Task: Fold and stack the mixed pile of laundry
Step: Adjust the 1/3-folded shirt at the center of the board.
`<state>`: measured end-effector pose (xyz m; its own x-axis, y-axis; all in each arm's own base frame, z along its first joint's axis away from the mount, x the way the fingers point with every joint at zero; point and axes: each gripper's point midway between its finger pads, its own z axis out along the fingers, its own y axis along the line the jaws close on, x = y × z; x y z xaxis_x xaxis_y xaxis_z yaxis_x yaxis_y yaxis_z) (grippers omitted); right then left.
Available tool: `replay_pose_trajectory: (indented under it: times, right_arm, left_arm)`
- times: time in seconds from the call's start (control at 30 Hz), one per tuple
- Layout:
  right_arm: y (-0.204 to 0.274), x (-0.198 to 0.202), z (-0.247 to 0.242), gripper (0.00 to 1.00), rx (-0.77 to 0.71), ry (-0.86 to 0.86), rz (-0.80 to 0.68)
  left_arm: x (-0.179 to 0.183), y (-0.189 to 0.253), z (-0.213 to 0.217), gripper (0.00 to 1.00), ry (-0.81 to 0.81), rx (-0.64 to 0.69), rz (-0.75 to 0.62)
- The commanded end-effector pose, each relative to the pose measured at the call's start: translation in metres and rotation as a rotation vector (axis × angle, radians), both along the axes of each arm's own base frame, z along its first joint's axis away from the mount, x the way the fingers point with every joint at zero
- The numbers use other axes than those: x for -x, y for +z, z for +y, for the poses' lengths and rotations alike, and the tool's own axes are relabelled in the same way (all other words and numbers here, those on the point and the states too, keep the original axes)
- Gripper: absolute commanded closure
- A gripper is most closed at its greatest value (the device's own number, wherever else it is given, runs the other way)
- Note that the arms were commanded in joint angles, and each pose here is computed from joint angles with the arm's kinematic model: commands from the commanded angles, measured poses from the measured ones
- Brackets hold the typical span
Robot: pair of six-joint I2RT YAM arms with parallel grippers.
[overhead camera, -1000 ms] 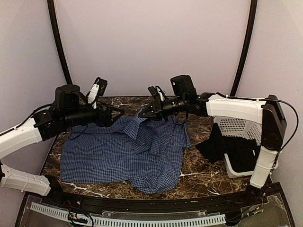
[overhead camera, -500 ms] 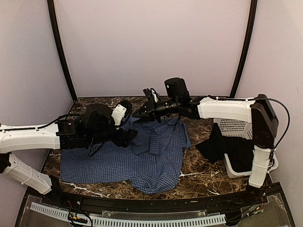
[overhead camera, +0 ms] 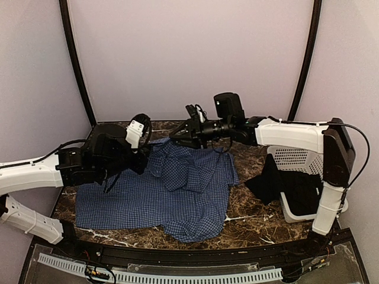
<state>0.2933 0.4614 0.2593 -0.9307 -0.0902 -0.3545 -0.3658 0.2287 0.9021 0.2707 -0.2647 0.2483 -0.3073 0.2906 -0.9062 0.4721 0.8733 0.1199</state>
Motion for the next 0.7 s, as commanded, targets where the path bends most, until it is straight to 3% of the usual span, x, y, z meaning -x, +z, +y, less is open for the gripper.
replay_pose_trajectory:
  times: [0.0,0.1,0.23,0.4,0.5,0.67]
  right_arm:
    - [0.041,-0.021,-0.051,0.54,-0.023,-0.092,-0.158]
    - [0.035,-0.018,-0.072,0.38,0.041,-0.097,-0.227]
    - [0.009,-0.008,-0.092,0.34,0.139,-0.094,-0.359]
    - [-0.024,-0.007,-0.116,0.37,0.260,-0.123,-0.504]
    - [-0.037,-0.006,-0.121,0.40,0.303,-0.124,-0.499]
    - [-0.054,-0.001,-0.117,0.44,0.316,-0.072,-0.448]
  left_arm:
    - [0.019,0.009,-0.004,1.00,-0.117,0.024,0.000]
    - [0.022,0.008,-0.002,1.00,-0.125,0.022,0.028]
    - [0.016,0.038,0.005,1.00,-0.099,0.062,0.025]
    - [0.036,0.075,-0.015,1.00,-0.324,0.018,-0.064]
    - [0.057,0.067,-0.021,1.00,-0.492,-0.097,-0.049]
    - [0.075,0.078,-0.010,1.00,-0.568,-0.193,-0.078]
